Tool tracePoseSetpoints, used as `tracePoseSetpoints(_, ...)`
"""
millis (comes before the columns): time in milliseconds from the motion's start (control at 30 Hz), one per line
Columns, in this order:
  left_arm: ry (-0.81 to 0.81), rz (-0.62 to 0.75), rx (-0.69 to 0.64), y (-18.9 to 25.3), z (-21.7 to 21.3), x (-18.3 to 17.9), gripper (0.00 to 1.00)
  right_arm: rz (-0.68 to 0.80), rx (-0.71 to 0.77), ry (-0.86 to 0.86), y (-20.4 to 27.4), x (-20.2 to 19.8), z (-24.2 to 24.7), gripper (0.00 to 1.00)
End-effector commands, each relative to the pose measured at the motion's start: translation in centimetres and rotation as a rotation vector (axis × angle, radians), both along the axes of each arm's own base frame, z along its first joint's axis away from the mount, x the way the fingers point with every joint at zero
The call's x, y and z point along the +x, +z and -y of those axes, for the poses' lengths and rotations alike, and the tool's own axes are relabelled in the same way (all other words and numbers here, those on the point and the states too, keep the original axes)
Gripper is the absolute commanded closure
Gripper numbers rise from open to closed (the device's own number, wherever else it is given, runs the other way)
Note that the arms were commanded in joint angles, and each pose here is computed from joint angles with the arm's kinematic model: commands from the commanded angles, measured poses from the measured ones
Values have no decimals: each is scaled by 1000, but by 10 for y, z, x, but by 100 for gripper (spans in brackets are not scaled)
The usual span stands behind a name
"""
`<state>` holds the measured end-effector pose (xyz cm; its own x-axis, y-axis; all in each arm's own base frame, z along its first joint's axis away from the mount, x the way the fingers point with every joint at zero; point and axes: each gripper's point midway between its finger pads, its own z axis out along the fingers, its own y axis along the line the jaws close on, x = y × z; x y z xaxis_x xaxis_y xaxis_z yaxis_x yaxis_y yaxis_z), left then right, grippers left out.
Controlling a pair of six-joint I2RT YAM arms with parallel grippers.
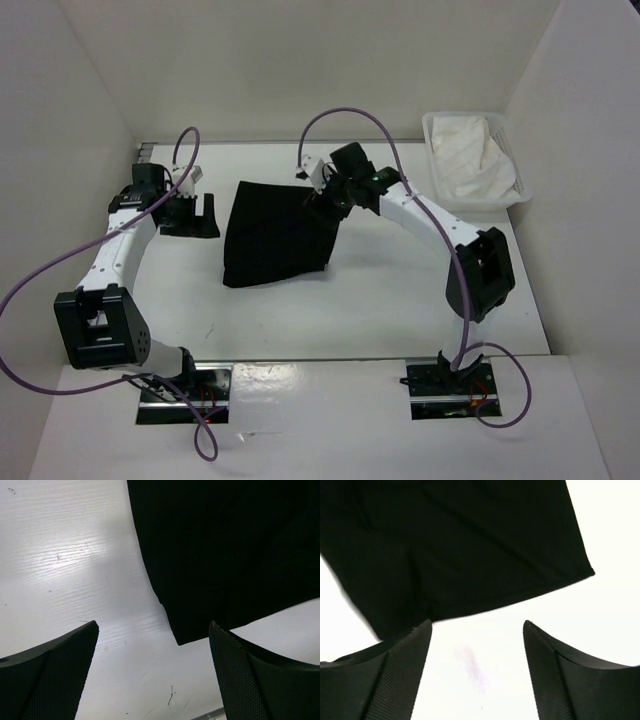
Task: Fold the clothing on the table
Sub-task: Flatten the skirt out
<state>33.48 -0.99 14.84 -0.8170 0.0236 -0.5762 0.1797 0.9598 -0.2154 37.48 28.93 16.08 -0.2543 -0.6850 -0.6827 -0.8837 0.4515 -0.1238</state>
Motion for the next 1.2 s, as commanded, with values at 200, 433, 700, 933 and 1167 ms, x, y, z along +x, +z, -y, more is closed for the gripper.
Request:
tracePoseSetpoints(200, -22, 14, -37, 2, 6, -1, 4, -1, -116, 200, -15, -78, -17, 18)
tracePoseSetpoints(433, -29, 8, -33, -1, 6, -1, 4, -68, -228, 268, -61, -101, -24, 18)
tracePoseSetpoints(700, 29, -72, 77, -26, -7, -1, 4, -39, -277, 142, -91, -83, -24, 18)
tracePoseSetpoints(933, 60, -86, 153, -33, 3, 14, 2, -5, -186, 10, -88, -56, -43, 18)
tracePoseSetpoints(1167, -1, -100, 144, -41, 31, 26, 1, -75, -175, -13, -105, -46, -66, 16)
